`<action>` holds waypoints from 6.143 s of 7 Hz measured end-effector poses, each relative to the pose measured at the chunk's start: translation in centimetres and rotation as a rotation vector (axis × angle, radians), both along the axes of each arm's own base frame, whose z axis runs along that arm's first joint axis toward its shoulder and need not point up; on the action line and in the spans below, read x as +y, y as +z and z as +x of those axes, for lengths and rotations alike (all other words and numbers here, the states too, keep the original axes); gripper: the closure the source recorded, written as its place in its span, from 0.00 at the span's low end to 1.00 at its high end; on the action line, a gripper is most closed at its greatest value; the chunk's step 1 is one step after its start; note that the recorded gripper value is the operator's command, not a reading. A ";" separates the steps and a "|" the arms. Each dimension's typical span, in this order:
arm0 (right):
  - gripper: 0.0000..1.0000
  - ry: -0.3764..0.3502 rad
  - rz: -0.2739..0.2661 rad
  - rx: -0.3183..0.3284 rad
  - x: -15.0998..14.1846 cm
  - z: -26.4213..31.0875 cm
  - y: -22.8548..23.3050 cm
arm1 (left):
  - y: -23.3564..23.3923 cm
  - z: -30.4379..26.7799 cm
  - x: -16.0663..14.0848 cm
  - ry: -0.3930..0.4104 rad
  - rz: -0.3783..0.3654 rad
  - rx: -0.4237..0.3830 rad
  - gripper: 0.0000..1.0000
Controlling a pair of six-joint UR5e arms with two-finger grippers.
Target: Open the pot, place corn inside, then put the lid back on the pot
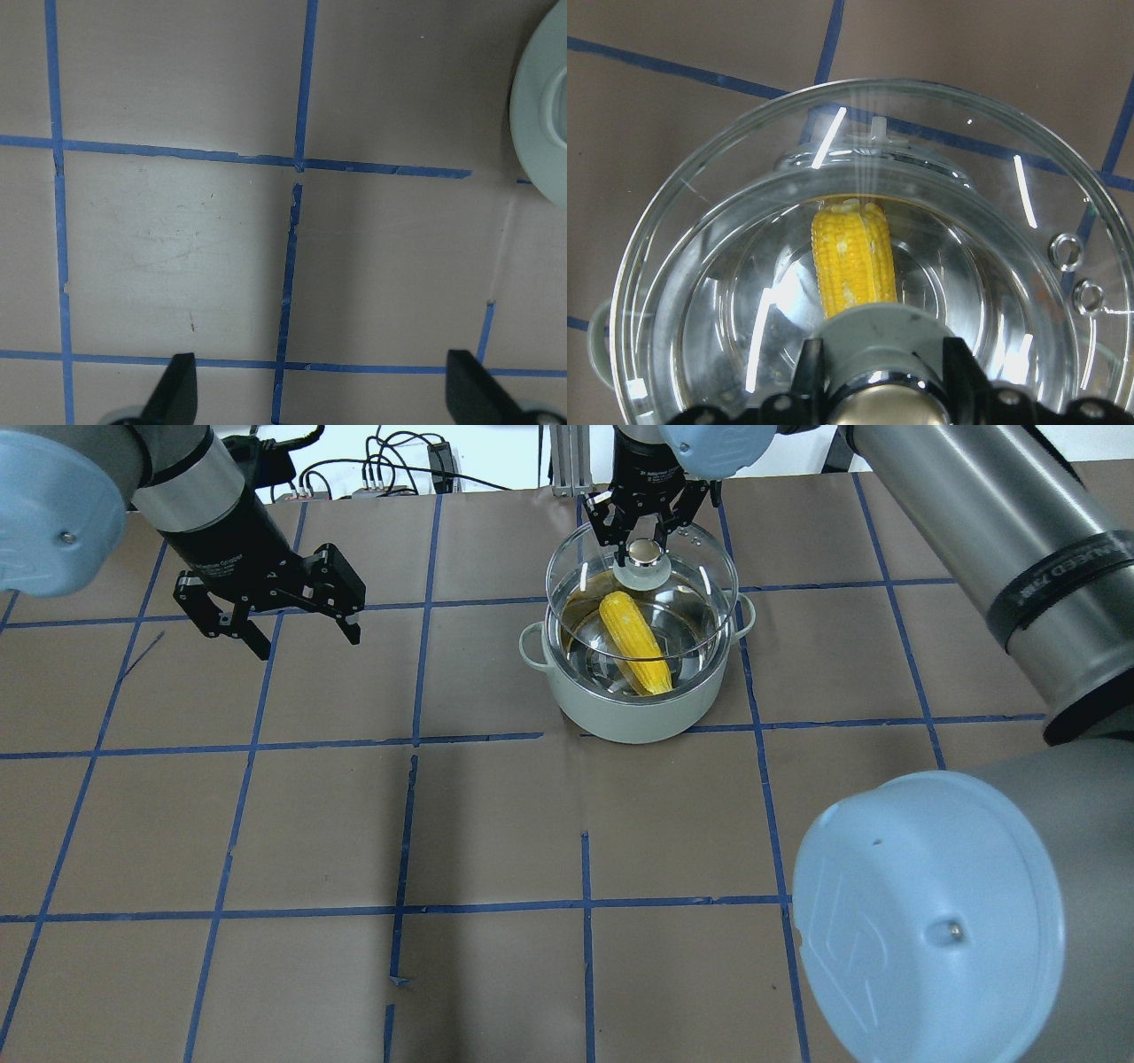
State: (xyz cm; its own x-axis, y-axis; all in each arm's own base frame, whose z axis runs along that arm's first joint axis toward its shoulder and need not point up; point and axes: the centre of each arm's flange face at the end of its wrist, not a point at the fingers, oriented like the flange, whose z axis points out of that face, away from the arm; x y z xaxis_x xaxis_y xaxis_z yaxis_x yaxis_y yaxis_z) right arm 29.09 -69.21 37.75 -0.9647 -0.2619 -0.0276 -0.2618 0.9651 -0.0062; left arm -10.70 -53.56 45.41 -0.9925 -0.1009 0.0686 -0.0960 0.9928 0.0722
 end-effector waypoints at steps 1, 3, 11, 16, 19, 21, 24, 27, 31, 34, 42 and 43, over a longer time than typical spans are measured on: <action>0.92 0.003 0.002 -0.002 0.1 0.2 -0.1 | 0.0 0.0 -0.3 0.000 -0.020 -0.001 0.00; 0.92 0.010 0.015 0.000 0.3 0.3 -0.7 | 0.4 0.2 -0.7 0.001 -0.038 -0.005 0.00; 0.92 0.014 0.042 0.006 1.0 0.2 -1.8 | 0.5 0.1 -0.6 0.005 -0.039 0.011 0.00; 0.92 0.008 0.036 0.005 1.3 0.0 -1.2 | 0.4 0.1 -0.6 0.005 -0.041 0.011 0.00; 0.92 0.009 0.039 0.006 1.6 0.0 -0.9 | 0.5 0.1 -0.7 0.006 -0.042 0.011 0.00; 0.92 0.012 0.049 0.007 2.0 -0.1 -1.2 | 0.4 0.1 -0.7 0.006 -0.040 0.011 0.00; 0.92 0.015 0.057 0.009 2.2 -0.1 -1.4 | 0.2 0.1 -0.6 0.007 -0.038 0.013 0.00; 0.92 0.017 0.063 0.009 2.2 0.1 -1.8 | 0.2 0.0 -0.6 0.008 -0.037 0.023 0.00; 0.92 0.018 0.068 0.011 2.1 0.1 -2.1 | 0.2 0.0 -0.6 0.007 -0.038 0.027 0.00; 0.92 0.018 0.076 0.014 2.6 0.0 -2.0 | 0.3 0.0 -0.6 0.007 -0.040 0.027 0.00; 0.92 0.014 0.068 0.010 2.7 -0.3 -2.0 | 0.2 0.0 -0.7 0.007 -0.039 0.027 0.00; 0.92 0.014 0.068 0.010 2.7 -0.3 -2.1 | 0.2 0.0 -0.7 0.007 -0.039 0.027 0.00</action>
